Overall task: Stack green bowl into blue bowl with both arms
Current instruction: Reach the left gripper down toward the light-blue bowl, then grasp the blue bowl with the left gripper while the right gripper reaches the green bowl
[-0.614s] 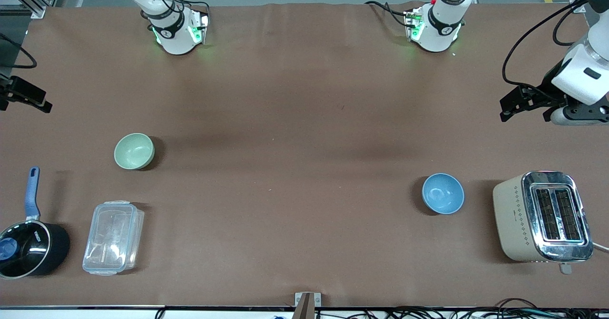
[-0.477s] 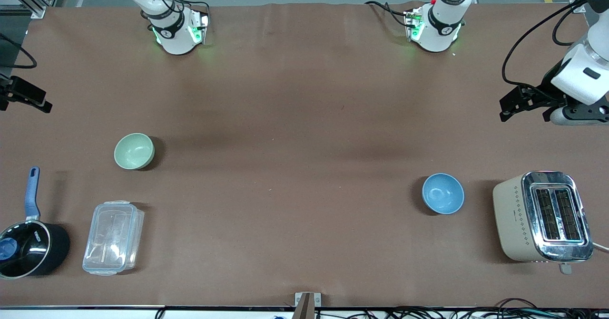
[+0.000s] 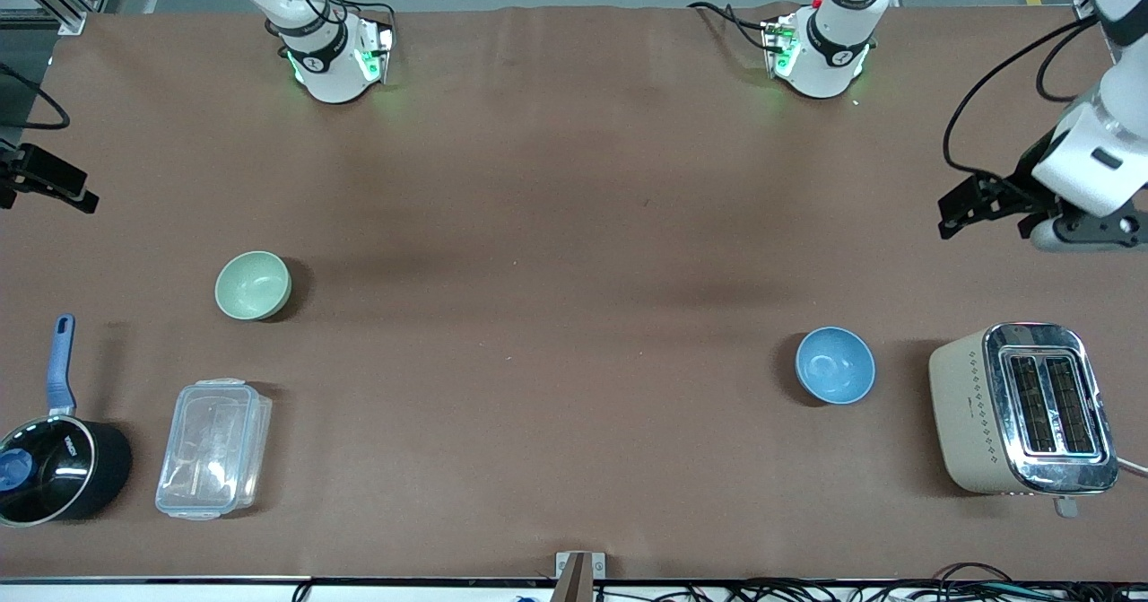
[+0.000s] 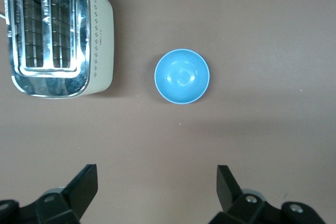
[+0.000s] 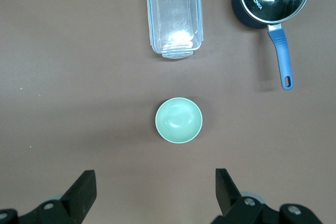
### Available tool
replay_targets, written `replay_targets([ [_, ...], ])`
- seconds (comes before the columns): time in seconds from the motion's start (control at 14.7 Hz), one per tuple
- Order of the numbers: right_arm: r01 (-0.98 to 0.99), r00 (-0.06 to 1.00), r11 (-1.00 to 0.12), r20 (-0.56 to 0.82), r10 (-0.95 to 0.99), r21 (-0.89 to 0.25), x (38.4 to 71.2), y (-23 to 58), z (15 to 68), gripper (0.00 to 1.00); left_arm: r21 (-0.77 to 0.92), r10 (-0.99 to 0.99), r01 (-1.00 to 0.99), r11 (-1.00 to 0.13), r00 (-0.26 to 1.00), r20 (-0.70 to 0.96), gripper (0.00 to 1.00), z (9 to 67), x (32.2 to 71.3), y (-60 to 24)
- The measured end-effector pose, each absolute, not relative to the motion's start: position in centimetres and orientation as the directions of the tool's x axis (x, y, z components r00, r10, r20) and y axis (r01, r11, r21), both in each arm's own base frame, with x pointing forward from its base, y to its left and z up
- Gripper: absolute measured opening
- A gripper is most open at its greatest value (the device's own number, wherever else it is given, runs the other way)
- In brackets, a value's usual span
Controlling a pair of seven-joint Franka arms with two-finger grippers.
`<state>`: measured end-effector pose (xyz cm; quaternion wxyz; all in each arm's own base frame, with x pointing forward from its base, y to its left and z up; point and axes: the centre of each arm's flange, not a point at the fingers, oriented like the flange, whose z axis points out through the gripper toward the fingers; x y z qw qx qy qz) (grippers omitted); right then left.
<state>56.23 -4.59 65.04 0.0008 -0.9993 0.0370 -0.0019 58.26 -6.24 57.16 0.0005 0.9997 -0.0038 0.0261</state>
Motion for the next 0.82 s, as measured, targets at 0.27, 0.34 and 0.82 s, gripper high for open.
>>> replay_targets([
  [0.27,-0.076,0.997,-0.997,0.002,-0.076,-0.002,56.2,-4.7,64.9,1.0,0.009,0.051,0.051,-0.999,0.997,0.059,1.0,47.1,62.4,-6.1],
  [0.34,-0.08,0.997,-0.997,-0.001,-0.08,-0.002,56.3,-4.9,64.7,1.0,0.016,0.067,0.066,-0.998,0.995,0.067,1.0,44.1,63.3,-5.7],
  [0.82,-0.09,0.996,-0.994,-0.024,-0.089,-0.069,57.0,-10.6,56.2,1.0,0.041,0.104,0.102,-0.994,0.994,0.041,0.96,26.7,66.4,-3.5],
])
